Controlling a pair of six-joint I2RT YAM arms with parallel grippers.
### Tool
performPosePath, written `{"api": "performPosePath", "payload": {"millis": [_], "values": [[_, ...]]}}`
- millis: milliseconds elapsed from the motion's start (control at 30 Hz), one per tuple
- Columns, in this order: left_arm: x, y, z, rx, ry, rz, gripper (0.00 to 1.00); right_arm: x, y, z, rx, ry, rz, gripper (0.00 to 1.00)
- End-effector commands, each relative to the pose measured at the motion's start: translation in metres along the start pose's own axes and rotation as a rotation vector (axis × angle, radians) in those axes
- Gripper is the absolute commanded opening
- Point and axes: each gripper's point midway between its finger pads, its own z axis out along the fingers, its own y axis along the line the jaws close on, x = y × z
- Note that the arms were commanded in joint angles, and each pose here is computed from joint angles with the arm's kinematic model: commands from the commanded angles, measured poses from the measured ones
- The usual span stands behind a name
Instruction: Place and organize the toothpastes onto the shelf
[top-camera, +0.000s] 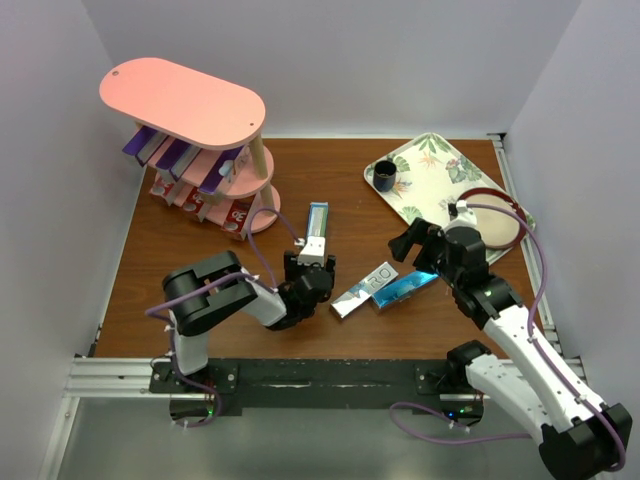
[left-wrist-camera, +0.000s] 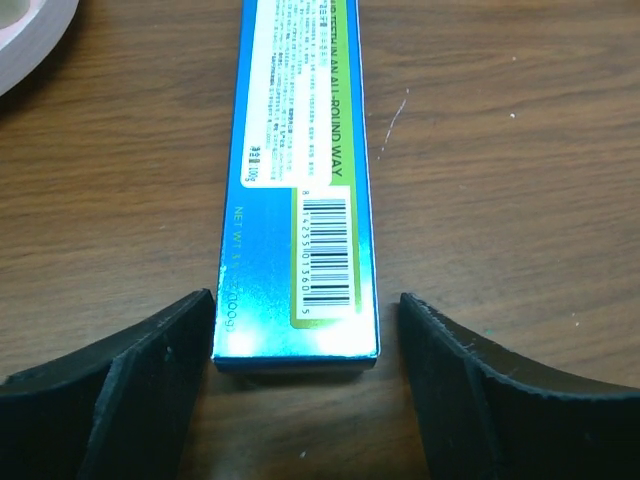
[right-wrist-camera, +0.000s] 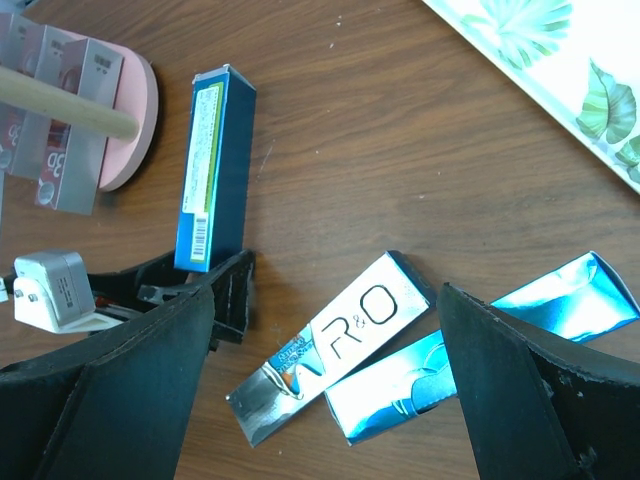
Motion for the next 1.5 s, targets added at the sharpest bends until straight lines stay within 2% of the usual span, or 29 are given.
{"api": "performPosePath", "payload": {"millis": [0, 200, 533, 667, 700, 767, 800, 867, 900, 967, 1000, 1033, 1100, 1167, 1200, 1267, 1300, 1467], "values": [[-0.015, 0.007, 0.004, -0.042, -0.088, -0.046, 0.72, -0.006, -0.002, -0.001, 0.004, -0.028, -0.024, 0.98], [-0.021, 0.008, -0.003, -0.003, -0.106, -0.021, 0.52, -0.003, -0.002, 0.001, 0.003, -0.017, -0.025, 0.98], [-0.078, 0.0, -0.033, 0.148, -0.181, 0.023, 0.34, -0.003, -0.001, 0.001, 0.001, -0.015, -0.025, 0.99], [-0.098, -0.01, -0.043, 0.216, -0.165, 0.091, 0.34, -0.006, 0.0, -0.003, -0.001, -0.02, -0.032, 0.99], [-0.117, -0.019, -0.048, 0.253, -0.182, 0.079, 0.34, -0.006, 0.0, -0.004, -0.001, -0.021, -0.035, 0.98], [-0.119, -0.021, -0.052, 0.28, -0.139, 0.132, 0.34, -0.008, 0.0, -0.007, 0.0, -0.023, -0.042, 0.99], [-0.142, -0.027, -0.058, 0.313, -0.163, 0.116, 0.34, -0.008, 0.0, -0.008, 0.0, -0.021, -0.045, 0.99], [-0.148, -0.023, -0.061, 0.327, -0.118, 0.157, 0.34, -0.01, 0.001, -0.012, -0.003, -0.025, -0.051, 0.99], [-0.176, -0.025, -0.066, 0.353, -0.149, 0.137, 0.34, -0.011, 0.001, -0.013, -0.003, -0.027, -0.053, 0.99], [-0.185, -0.019, -0.071, 0.362, -0.109, 0.181, 0.36, -0.011, 0.0, -0.016, 0.003, -0.023, -0.059, 0.99], [-0.217, -0.021, -0.079, 0.389, -0.151, 0.176, 0.37, -0.011, 0.0, -0.018, 0.0, -0.025, -0.062, 0.99], [-0.215, -0.017, -0.083, 0.398, -0.103, 0.219, 0.38, -0.01, -0.001, -0.02, 0.004, -0.019, -0.066, 0.99], [-0.255, -0.018, -0.097, 0.45, -0.119, 0.217, 0.4, -0.011, 0.001, -0.024, -0.006, -0.017, -0.077, 0.99], [-0.264, -0.012, -0.104, 0.48, -0.07, 0.235, 0.4, -0.012, 0.0, -0.027, -0.002, -0.014, -0.086, 0.99], [-0.292, -0.01, -0.11, 0.504, -0.099, 0.217, 0.4, -0.011, 0.0, -0.029, -0.003, -0.013, -0.09, 0.98], [-0.304, 0.006, -0.111, 0.482, -0.069, 0.236, 0.4, -0.012, -0.001, -0.032, -0.001, -0.013, -0.094, 0.99], [-0.327, 0.008, -0.118, 0.487, -0.104, 0.227, 0.4, -0.012, -0.001, -0.033, -0.002, -0.014, -0.097, 0.99], [-0.363, 0.038, -0.122, 0.451, -0.09, 0.22, 0.39, -0.01, -0.001, -0.036, -0.005, -0.005, -0.105, 0.99]]}}
